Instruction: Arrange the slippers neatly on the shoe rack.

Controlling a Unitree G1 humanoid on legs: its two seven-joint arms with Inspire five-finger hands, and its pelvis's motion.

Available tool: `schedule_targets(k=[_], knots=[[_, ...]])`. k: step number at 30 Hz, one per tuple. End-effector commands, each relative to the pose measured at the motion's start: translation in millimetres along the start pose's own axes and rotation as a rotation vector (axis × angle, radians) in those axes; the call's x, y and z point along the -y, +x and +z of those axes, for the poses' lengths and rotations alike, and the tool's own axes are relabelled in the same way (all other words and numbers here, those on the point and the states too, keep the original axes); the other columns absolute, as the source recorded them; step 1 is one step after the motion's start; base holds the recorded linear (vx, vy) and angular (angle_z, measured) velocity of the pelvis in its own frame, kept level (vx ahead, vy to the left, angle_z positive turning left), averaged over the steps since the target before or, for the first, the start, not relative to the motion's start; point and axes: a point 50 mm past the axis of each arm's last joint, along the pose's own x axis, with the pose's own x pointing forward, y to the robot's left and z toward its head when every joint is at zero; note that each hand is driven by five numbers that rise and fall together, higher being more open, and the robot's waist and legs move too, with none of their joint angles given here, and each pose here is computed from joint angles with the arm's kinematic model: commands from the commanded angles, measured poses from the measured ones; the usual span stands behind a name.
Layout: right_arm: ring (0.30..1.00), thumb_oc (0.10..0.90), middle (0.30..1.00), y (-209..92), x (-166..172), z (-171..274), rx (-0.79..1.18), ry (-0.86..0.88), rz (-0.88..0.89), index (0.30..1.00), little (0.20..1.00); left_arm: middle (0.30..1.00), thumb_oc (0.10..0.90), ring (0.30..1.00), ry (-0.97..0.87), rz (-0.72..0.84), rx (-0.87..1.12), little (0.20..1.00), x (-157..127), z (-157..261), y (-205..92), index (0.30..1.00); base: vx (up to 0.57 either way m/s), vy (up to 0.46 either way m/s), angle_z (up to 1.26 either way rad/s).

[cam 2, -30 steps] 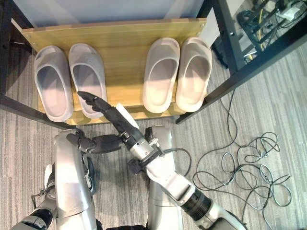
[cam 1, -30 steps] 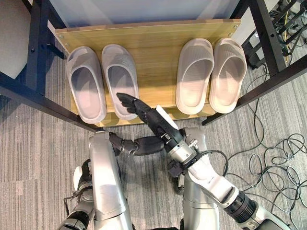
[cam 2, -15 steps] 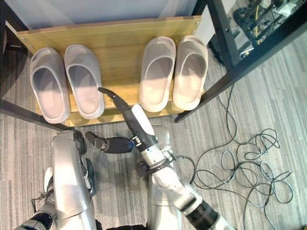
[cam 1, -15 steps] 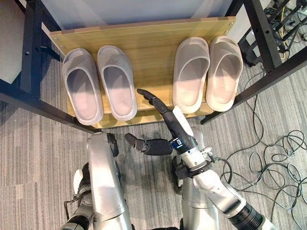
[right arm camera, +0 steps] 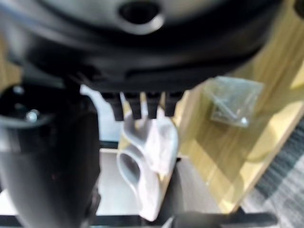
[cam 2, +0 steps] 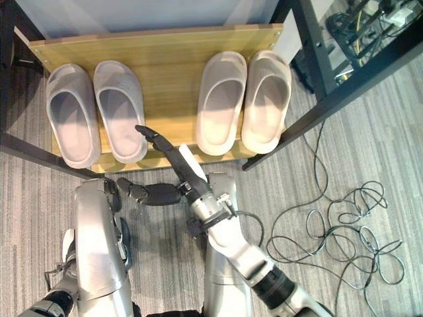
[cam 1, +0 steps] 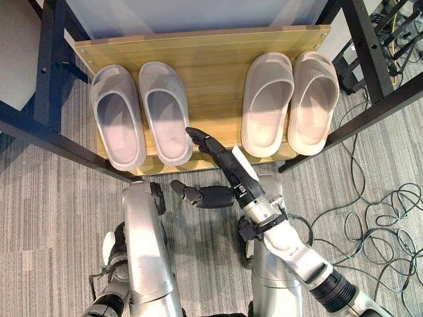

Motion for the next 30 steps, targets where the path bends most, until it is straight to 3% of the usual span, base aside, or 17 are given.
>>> schedule_targets(k=[1, 22, 30], knots=[[0.9, 0.8, 0.9, 14.6, -8.4, 67.4, 0.348, 0.092, 0.067, 0.9, 0.9, 0.9, 0.8, 0.9, 0.0, -0.078, 0.032, 0.9, 21.9, 0.7, -10.2, 0.9, 0.0, 0.0, 0.0], [0.9, 0.8, 0.9, 33.9, -17.1, 69.2, 0.349, 0.123, 0.144, 0.9, 0.9, 0.9, 0.8, 0.9, 0.009, -0.1, 0.033, 0.9, 23.9, -1.1, -11.8, 0.9, 0.0, 0.0, 0.0], [0.9, 0.8, 0.9, 25.4, -2.4, 86.7, 0.477, -0.014, 0.009, 0.9, 0.9, 0.9, 0.8, 0.9, 0.011, -0.09, 0.031, 0.9, 22.6, -5.9, -14.2, 0.9, 0.0, 0.0, 0.0]])
